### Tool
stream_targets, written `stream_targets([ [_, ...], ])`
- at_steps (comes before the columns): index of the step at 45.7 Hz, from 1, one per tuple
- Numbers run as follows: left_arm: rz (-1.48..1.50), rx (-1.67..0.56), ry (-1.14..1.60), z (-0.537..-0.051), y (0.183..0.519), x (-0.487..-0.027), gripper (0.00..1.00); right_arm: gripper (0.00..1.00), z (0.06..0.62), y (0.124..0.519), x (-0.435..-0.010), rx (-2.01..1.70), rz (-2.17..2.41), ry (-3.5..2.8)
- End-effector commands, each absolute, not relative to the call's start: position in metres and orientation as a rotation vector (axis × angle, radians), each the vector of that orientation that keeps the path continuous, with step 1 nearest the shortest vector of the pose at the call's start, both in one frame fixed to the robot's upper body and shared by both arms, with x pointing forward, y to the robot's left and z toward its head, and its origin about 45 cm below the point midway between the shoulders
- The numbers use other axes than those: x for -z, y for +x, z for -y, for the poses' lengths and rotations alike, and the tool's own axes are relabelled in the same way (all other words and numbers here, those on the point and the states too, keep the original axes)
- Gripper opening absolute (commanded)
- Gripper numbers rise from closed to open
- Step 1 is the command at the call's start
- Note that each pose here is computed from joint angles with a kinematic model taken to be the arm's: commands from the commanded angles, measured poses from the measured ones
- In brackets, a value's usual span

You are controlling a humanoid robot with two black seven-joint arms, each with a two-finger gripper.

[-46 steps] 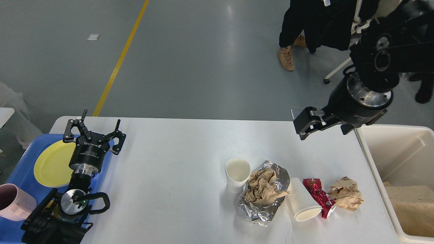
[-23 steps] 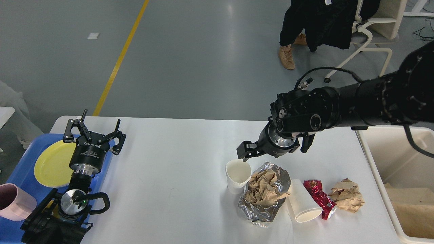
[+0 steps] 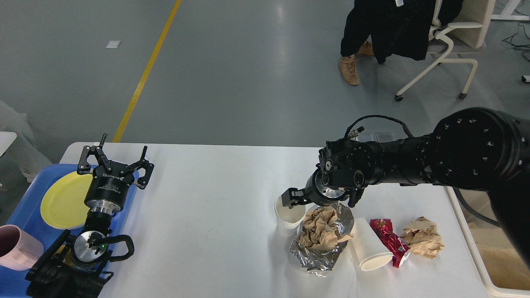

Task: Tidy desktop
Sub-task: 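Lower the right gripper onto the white paper cup and grasp it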

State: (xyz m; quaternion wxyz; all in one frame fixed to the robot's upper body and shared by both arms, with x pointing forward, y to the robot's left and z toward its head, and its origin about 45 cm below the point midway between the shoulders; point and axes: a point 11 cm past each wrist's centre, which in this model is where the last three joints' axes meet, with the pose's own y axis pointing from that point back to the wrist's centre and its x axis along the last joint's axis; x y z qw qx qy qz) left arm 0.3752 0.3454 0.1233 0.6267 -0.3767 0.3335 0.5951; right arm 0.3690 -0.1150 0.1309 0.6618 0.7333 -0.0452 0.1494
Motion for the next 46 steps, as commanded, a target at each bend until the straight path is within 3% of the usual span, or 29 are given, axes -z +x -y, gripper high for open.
stream_targets([
  [1, -0.765, -1.365, -0.864, -0.345, 0.375, -0.123, 0.96, 0.97, 0.109, 0.367, -0.114, -0.353, 0.129, 1.666],
  [6, -0.765, -1.365, -0.864, -0.345, 0.375, -0.123, 0.96, 0.82, 0.113, 0.364, -0.104, -0.34, 0.135, 1.664],
  [13, -0.765, -1.365, -0.864, -0.345, 0.375, -0.123, 0.96, 0.31, 0.114, 0.364, -0.103, -0.344, 0.138, 1.661],
  [19, -0.766, -1.364, -0.863, -0.345, 0.375, -0.123, 0.96, 0.0, 0.114, 0.364, -0.103, -0.343, 0.136, 1.659],
  [46, -0.766, -1.364, -0.863, -0.345, 0.375, -0.123, 0.96, 0.0, 0.122, 0.369, -0.109, -0.337, 0.162, 1.597],
])
